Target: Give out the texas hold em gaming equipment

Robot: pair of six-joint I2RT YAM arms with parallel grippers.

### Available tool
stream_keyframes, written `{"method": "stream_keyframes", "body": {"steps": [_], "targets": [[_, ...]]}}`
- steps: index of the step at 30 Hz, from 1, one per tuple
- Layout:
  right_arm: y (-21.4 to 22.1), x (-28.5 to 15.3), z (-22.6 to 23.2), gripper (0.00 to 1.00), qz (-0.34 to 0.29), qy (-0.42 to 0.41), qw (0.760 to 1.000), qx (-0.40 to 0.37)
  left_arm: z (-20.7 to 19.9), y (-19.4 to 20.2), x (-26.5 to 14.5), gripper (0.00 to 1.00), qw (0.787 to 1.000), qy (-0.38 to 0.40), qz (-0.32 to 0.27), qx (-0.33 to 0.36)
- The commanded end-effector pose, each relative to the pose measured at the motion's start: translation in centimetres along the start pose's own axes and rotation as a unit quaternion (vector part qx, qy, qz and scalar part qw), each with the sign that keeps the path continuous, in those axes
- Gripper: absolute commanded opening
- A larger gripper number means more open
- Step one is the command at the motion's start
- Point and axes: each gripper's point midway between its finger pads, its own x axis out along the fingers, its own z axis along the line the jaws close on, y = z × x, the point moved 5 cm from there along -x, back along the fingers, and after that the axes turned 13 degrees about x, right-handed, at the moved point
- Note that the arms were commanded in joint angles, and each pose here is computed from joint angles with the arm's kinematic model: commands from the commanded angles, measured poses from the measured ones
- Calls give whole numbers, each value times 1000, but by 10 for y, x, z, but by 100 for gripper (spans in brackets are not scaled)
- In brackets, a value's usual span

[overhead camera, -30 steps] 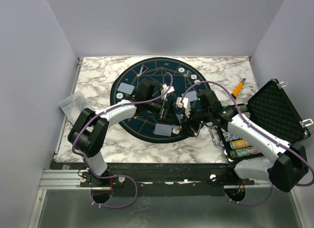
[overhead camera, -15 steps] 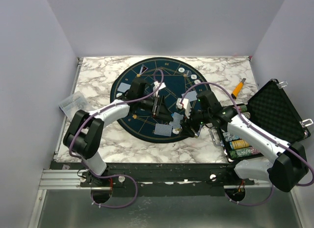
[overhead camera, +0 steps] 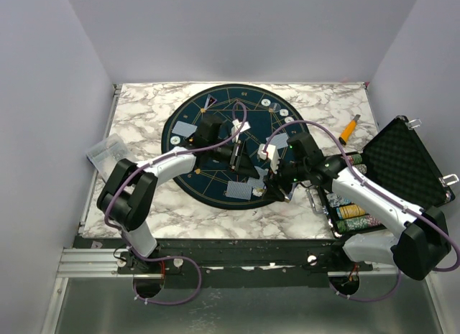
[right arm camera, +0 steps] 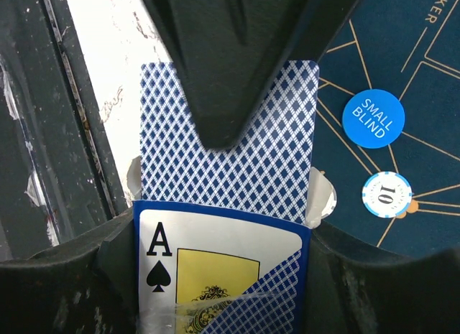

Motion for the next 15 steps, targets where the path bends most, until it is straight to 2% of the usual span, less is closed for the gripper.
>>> {"method": "stream_keyframes", "body": {"steps": [1, 5, 9, 15], "targets": [[-12, -5, 6, 1, -21, -10, 1000, -4, 9, 1, -6, 39, 1000, -15, -6, 0], [-11, -5, 5, 0, -21, -5, 1000, -3, 11, 2, -21, 32, 1000, -25, -16, -2], [-10, -3, 3, 1, -20, -2, 1000, -1, 8, 3, -31, 8, 999, -25, -24, -2], [-9, -3, 1, 1, -18, 7, 1000, 0, 7, 5, -44, 0, 999, -22, -34, -4]]}}
